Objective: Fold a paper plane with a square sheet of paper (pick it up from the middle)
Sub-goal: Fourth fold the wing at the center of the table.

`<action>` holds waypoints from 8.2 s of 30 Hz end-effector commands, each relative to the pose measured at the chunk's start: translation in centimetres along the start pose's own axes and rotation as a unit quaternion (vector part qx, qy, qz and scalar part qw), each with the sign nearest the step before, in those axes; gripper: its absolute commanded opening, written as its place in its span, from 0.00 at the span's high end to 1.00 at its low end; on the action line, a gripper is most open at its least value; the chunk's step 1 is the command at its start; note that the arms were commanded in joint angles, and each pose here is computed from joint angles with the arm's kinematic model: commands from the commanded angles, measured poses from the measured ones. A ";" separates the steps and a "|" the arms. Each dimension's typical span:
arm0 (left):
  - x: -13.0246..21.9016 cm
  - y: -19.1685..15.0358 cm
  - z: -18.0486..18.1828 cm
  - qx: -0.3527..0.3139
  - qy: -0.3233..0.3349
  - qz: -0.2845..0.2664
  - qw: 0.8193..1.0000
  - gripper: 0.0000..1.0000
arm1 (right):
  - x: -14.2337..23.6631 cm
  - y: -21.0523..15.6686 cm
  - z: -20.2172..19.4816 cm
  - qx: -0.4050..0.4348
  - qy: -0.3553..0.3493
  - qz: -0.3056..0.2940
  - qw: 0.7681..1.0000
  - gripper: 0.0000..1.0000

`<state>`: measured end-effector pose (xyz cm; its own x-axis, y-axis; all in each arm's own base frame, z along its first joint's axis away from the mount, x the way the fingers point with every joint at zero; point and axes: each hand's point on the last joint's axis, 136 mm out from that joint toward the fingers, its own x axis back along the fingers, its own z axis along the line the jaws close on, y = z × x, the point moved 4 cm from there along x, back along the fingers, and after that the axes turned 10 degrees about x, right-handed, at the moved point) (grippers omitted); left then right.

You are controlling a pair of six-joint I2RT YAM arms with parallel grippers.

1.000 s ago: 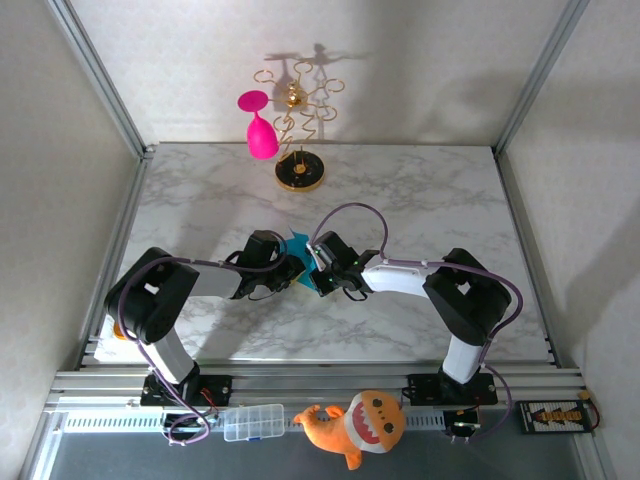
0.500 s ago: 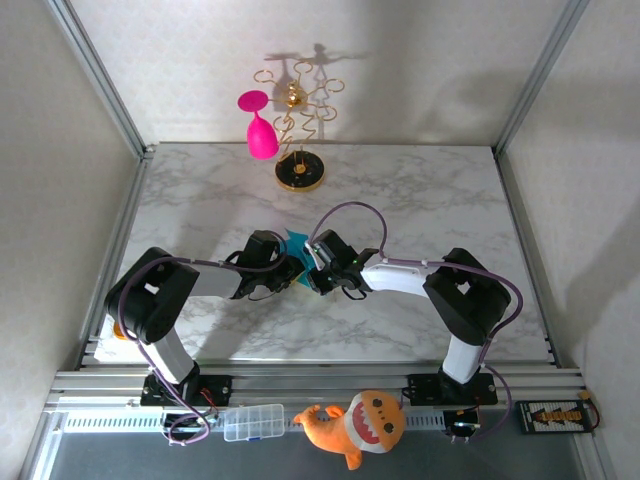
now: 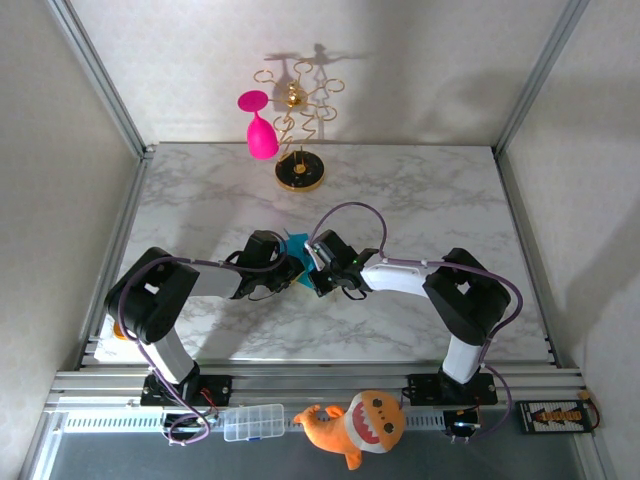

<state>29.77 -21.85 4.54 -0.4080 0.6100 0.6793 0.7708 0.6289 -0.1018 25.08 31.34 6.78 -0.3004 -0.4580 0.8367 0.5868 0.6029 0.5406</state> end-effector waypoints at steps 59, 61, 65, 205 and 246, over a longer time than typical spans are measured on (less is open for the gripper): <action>0.6 -0.3 -3.9 -0.111 -0.048 -0.016 0.992 0.80 | 0.2 -1.1 -3.1 -0.127 0.174 -0.002 0.977 0.96; 0.1 -0.3 -4.2 -0.115 -0.047 -0.013 0.992 0.80 | 0.4 -1.2 -3.5 -0.139 0.165 -0.008 0.976 0.96; -1.2 -0.1 -4.8 -0.121 -0.047 -0.004 0.992 0.80 | 0.7 -0.9 -4.2 -0.163 0.153 -0.023 0.974 0.96; -3.2 2.0 2.5 -0.035 0.126 -0.037 0.991 0.68 | -0.5 1.5 -2.4 -0.094 -0.006 -0.040 0.995 0.70; -2.1 1.6 0.0 -0.038 0.079 -0.023 0.996 0.65 | -1.5 -0.1 -2.0 -0.045 -0.032 -0.030 0.998 0.88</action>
<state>33.73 -23.32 5.33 -0.4375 0.5387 0.7200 0.7965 0.6037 0.0323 27.26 30.85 5.67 -0.3751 -0.4580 0.8059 0.6426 0.4982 0.5821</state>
